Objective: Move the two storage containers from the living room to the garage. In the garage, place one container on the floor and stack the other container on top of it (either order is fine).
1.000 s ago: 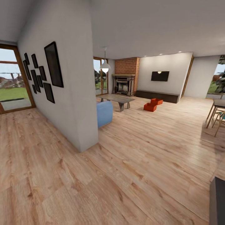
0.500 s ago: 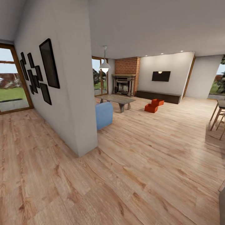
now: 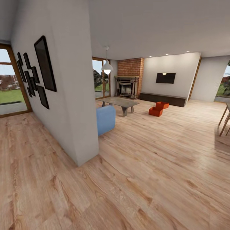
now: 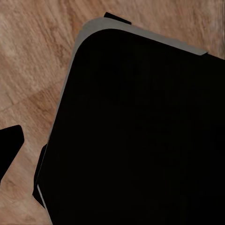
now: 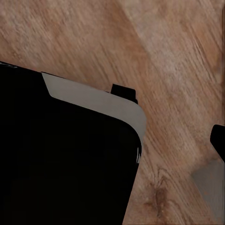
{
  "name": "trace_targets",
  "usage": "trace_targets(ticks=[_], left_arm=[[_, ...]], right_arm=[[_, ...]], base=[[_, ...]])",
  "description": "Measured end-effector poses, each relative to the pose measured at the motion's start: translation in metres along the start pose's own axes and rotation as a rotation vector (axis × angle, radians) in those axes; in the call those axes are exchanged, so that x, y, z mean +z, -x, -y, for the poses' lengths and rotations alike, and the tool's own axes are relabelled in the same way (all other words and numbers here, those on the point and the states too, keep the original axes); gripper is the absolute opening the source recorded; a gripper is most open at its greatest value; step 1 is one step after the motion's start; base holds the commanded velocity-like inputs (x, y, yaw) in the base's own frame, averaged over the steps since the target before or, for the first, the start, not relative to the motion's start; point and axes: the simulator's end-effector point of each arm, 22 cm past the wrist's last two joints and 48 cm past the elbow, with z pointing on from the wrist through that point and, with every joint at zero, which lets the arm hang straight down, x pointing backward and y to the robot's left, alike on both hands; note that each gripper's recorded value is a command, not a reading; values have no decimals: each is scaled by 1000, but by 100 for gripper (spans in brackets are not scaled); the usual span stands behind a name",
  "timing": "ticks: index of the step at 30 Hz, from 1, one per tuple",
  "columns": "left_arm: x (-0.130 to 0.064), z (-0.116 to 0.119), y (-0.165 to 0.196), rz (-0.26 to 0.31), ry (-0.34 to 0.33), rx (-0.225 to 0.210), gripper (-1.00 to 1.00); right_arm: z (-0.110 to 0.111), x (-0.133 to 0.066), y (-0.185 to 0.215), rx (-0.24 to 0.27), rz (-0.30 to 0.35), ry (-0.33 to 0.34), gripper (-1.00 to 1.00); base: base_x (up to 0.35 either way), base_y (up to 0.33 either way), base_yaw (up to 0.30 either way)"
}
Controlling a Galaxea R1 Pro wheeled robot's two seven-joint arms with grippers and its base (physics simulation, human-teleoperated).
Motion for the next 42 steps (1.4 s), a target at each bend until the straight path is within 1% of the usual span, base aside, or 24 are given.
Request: trace_targets(ticks=[7, 13, 22, 42], left_arm=[[0, 1, 0, 0, -2, 2, 100], [0, 1, 0, 3, -2, 3, 100], [0, 1, 1, 5, -2, 3, 100], [0, 1, 1, 4, -2, 3, 100]], right_arm=[[0, 0, -1, -4, -2, 1, 100], [0, 0, -1, 4, -4, -1, 100], [5, 0, -3, 7, -7, -7, 100], [3, 0, -2, 7, -6, -3, 100]], base=[[325, 0, 0], [325, 0, -58], [325, 0, -236], [325, 0, -251]])
